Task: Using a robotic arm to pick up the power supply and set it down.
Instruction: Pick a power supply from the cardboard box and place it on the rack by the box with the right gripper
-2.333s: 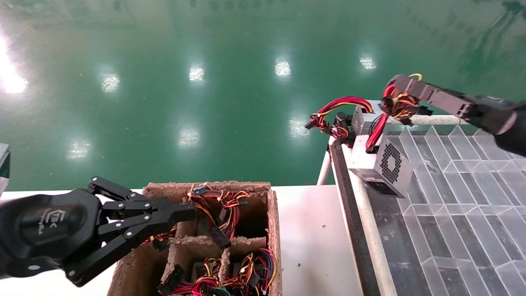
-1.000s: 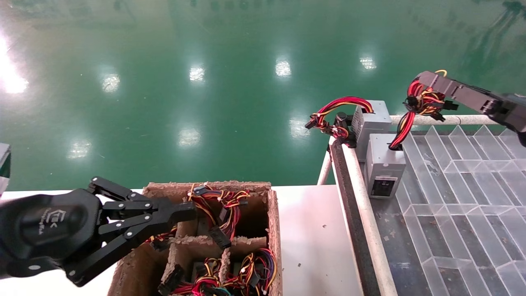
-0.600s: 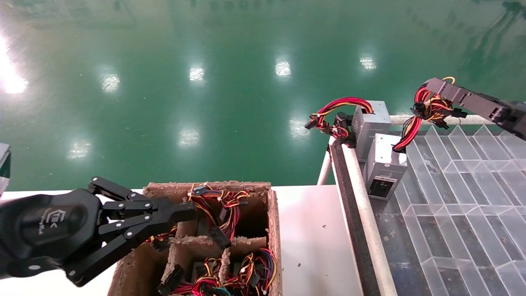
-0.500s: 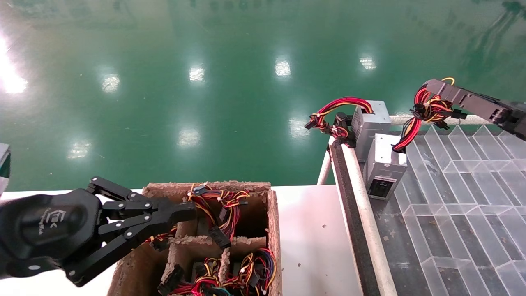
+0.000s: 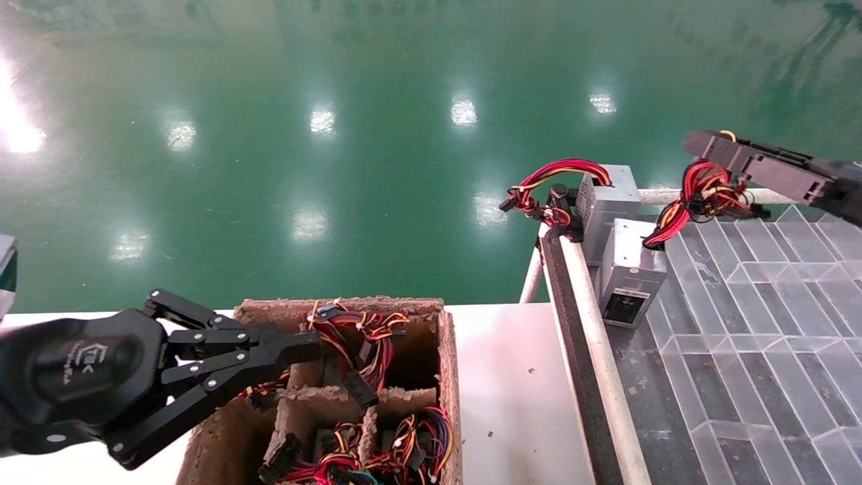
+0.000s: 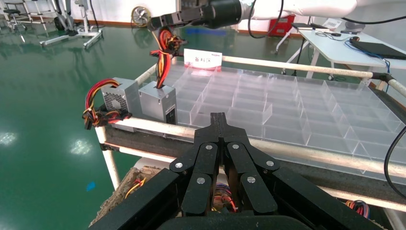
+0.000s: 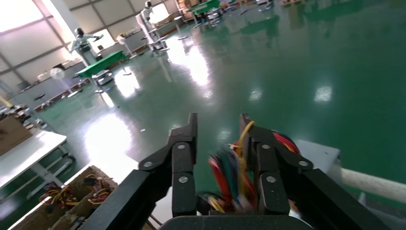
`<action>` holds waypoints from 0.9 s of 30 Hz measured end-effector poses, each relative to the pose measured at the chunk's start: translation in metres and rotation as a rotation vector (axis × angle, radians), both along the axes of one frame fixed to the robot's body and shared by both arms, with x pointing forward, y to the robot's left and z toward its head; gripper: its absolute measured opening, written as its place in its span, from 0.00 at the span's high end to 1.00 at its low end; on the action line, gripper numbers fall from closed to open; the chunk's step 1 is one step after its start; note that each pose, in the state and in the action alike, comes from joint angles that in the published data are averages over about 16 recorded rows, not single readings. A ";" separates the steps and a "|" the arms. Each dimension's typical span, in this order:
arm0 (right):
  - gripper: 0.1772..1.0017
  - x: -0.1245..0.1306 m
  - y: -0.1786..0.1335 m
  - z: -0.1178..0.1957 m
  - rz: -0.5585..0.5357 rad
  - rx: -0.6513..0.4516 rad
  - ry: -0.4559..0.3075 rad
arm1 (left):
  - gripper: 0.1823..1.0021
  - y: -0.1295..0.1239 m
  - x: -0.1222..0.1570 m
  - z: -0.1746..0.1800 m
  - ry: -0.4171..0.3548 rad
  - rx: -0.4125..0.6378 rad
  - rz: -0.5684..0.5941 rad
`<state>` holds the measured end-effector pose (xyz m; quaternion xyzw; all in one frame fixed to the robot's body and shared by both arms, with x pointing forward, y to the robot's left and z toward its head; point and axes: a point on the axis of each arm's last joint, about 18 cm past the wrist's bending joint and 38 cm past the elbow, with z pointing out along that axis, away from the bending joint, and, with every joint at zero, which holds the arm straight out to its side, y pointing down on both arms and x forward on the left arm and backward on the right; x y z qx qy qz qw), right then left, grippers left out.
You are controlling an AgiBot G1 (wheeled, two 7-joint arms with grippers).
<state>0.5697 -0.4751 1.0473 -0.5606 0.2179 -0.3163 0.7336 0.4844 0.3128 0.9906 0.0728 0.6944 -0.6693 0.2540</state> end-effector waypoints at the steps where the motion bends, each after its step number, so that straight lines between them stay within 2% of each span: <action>1: 0.80 -0.001 0.002 0.002 0.006 -0.006 -0.004 | 0.99 0.000 0.000 0.000 0.000 0.000 0.000; 9: 0.61 -0.007 0.019 0.020 0.062 -0.051 -0.051 | 0.99 0.000 0.000 0.000 0.000 0.000 0.000; 15: 0.43 -0.013 0.029 0.028 0.099 -0.080 -0.070 | 0.99 0.000 0.000 0.000 0.000 0.000 0.000; 19: 0.32 -0.015 0.033 0.029 0.114 -0.100 -0.066 | 0.99 0.000 0.000 0.000 0.000 0.000 0.000; 27: 0.16 -0.018 0.033 0.021 0.107 -0.165 -0.017 | 0.99 0.000 0.000 0.000 0.000 0.000 0.000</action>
